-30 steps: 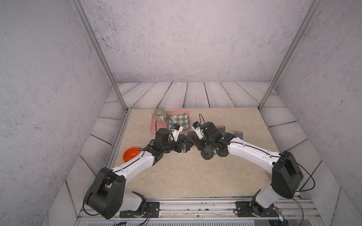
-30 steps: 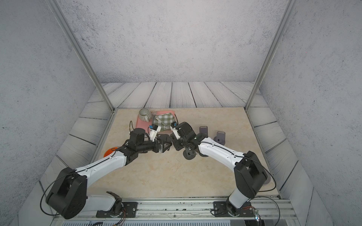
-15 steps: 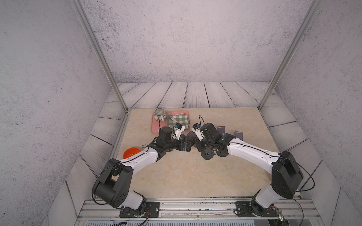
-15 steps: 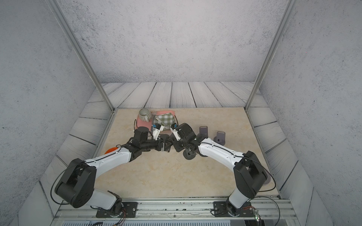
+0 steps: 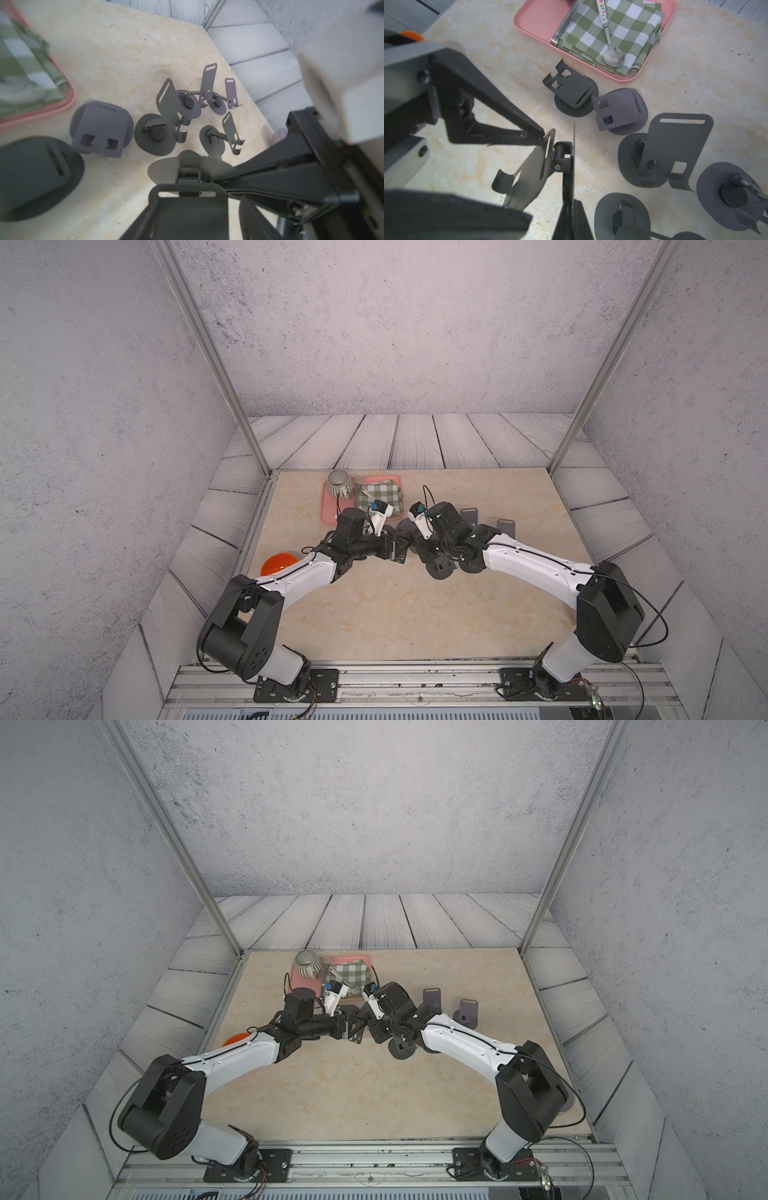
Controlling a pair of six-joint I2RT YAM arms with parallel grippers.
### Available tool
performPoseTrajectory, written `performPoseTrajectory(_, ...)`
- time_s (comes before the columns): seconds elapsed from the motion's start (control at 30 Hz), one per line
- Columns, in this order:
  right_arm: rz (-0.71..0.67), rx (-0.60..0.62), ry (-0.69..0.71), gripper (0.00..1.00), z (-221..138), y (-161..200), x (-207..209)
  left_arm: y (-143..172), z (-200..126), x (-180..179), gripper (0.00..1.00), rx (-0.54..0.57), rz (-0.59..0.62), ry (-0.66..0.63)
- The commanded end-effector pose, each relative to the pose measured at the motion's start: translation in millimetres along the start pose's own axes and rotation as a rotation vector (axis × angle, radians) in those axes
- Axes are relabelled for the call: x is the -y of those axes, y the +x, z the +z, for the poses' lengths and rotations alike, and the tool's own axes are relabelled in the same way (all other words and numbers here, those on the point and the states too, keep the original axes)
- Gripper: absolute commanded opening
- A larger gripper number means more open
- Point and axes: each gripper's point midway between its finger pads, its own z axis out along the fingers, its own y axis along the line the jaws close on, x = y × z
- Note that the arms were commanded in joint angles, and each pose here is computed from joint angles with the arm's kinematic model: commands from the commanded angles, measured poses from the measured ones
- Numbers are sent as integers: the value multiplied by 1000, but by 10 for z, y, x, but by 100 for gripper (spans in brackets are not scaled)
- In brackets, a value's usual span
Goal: Open the phone stand
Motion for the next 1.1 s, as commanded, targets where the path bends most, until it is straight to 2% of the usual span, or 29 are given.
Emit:
performPoseTrajectory(0.0, -10, 63, -15, 3, -189, -157, -45, -65, 42, -20, 82, 6, 21, -2)
performPoseTrajectory(0.17, -9, 70, -28, 4, -212, -168, -69, -55, 88, -22, 80, -6, 15, 14)
performPoseTrajectory(0.33, -7, 67, -22, 4, -201, -158, -56, -74, 97, -10, 66, 2, 15, 24)
performPoseTrajectory(0.5, -7, 59, -12, 4, -176, -128, -36, -119, 47, -8, 67, 28, 29, 3)
performPoseTrajectory(0.7, 1, 57, 25, 4, -175, -121, 34, -129, 16, -22, 57, 37, 34, -16)
performPoseTrajectory(0.8, 10, 46, 52, 3, -169, -100, 88, -142, -51, -43, 52, 69, 37, -45)
performPoseTrajectory(1.07, 82, 3, 107, 0, -132, -75, 295, -210, -290, -36, 48, 185, 61, -104)
